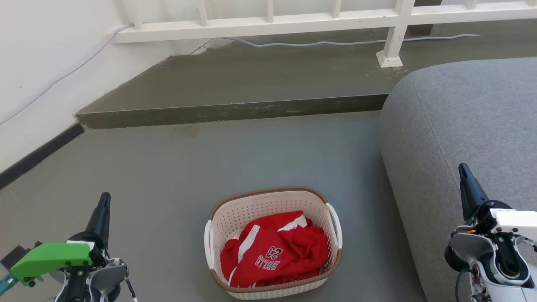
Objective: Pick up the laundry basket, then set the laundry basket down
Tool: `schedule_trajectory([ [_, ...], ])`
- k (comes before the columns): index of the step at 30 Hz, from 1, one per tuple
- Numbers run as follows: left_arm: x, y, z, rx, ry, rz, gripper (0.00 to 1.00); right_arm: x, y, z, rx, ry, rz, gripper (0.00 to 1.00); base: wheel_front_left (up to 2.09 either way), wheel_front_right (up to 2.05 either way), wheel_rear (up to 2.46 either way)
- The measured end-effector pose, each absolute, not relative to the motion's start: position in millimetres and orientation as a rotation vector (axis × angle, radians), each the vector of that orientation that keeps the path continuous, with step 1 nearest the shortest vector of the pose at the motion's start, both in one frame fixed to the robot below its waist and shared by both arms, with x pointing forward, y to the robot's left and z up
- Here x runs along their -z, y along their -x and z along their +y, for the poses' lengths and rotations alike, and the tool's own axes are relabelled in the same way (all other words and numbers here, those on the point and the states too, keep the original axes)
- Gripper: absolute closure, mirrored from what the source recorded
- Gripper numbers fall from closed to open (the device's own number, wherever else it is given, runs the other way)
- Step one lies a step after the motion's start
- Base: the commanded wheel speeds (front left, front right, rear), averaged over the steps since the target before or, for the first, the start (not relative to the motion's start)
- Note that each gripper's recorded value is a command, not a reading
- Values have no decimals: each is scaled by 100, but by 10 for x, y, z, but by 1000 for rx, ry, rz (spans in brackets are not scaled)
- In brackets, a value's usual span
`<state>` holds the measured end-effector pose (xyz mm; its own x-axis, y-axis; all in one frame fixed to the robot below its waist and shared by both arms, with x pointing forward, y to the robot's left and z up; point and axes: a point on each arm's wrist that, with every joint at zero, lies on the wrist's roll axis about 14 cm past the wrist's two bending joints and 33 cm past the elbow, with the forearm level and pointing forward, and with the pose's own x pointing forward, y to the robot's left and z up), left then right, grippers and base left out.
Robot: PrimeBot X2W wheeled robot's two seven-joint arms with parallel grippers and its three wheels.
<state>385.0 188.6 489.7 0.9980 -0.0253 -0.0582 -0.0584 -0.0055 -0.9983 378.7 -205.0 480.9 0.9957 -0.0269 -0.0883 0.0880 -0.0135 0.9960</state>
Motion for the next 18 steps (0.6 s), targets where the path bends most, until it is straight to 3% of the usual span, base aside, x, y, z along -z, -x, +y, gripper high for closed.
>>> schedule_trajectory([
  [18,-4900,-3851,1885,-25,1576,65,100,-4811,-3787,-2050,91,-1582,47,100,0,0,0],
])
